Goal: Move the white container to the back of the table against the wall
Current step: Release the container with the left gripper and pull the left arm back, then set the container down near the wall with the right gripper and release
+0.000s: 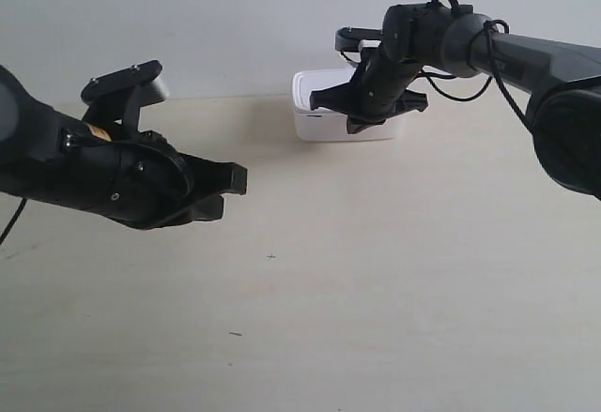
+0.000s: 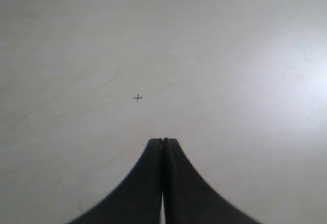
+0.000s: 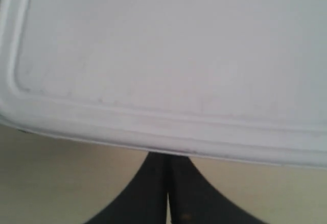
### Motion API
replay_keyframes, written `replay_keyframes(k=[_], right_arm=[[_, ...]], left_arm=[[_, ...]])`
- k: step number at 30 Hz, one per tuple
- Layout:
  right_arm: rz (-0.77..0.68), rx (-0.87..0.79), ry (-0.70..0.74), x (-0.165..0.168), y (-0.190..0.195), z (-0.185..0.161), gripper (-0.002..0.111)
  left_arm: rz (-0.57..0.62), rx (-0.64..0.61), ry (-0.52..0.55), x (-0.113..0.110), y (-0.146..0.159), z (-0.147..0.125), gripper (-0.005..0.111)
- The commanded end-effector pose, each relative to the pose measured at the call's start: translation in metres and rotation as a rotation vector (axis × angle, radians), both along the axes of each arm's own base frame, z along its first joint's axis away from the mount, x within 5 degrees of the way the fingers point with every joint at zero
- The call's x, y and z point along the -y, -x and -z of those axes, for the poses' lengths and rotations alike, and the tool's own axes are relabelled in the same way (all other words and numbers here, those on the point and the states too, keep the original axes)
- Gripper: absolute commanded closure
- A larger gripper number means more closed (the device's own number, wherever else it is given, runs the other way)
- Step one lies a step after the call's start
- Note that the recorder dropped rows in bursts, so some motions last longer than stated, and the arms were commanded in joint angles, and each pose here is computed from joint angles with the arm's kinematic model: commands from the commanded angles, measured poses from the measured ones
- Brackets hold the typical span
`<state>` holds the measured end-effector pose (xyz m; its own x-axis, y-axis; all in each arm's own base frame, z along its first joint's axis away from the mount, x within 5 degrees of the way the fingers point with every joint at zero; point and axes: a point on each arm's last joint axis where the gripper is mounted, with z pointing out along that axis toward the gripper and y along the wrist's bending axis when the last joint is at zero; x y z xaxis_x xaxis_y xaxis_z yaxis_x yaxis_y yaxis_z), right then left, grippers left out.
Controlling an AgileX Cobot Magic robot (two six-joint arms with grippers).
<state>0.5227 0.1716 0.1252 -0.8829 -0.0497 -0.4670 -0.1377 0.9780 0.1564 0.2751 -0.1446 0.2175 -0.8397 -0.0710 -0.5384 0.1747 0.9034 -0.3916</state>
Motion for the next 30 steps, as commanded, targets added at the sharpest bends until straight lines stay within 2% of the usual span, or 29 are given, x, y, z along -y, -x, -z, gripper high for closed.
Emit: replay_keyframes(k=[1, 13, 30], right_arm=[[0.007, 0.014, 0.002, 0.006, -0.005, 0.008, 0.108], [0.022, 0.094, -0.043, 0.003, -0.012, 0.01, 0.108], [0.033, 0.213, -0.078, 0.001, -0.021, 0.003, 0.108]], left_arm=[[0.009, 0.02, 0.012, -0.003, 0.01, -0.011, 0.107], [0.054, 0.045, 0.051, -0.008, 0.031, -0.042, 0.107], [0.078, 0.059, 0.082, -0.013, 0.048, -0.062, 0.107]])
